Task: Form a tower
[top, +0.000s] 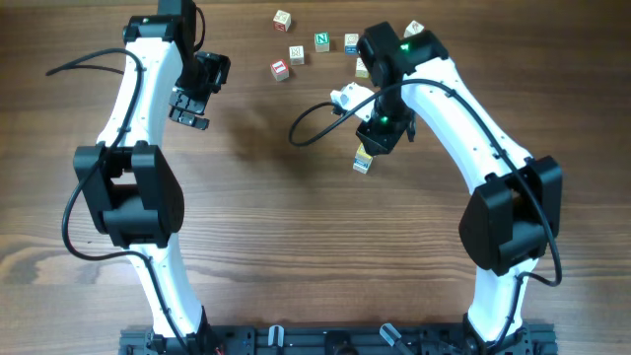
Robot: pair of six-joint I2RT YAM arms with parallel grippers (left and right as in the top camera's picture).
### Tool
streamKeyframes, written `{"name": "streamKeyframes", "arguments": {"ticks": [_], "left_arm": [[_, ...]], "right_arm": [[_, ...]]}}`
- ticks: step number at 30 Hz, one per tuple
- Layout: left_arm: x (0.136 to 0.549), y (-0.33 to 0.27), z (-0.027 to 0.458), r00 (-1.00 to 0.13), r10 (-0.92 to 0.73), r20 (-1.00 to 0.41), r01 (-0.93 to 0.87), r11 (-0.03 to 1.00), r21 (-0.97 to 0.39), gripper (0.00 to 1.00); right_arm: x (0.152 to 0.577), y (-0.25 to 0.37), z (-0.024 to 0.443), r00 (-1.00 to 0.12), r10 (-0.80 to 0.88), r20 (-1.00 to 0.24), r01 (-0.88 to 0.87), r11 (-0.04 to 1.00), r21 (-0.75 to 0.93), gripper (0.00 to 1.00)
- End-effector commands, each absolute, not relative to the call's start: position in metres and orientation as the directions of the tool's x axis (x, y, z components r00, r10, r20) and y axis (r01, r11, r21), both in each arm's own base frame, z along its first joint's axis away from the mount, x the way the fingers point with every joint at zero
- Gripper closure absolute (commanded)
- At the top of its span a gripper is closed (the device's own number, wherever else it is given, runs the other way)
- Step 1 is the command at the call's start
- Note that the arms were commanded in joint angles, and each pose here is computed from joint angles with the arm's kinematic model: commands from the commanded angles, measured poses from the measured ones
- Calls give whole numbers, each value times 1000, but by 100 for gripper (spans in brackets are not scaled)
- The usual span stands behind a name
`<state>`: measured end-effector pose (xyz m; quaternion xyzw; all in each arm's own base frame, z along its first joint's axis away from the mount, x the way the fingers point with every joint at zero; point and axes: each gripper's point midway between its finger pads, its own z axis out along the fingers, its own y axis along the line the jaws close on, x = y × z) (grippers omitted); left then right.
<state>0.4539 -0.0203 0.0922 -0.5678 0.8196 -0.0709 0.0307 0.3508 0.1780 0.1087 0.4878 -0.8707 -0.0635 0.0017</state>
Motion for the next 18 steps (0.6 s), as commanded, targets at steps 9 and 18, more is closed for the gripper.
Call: {"name": "streamKeyframes", "arguments": {"ticks": [9,18], "left_arm": [[453,-17,104,-360,-933,11,-920,353,-171,0],[453,-17,104,-360,-933,11,-920,353,-171,0]], "right_arm": [[356,181,102,-465,-882,-80,-884,456,107,94],[352,188,102,-439,-896,-67,-897,432,92,94]]}}
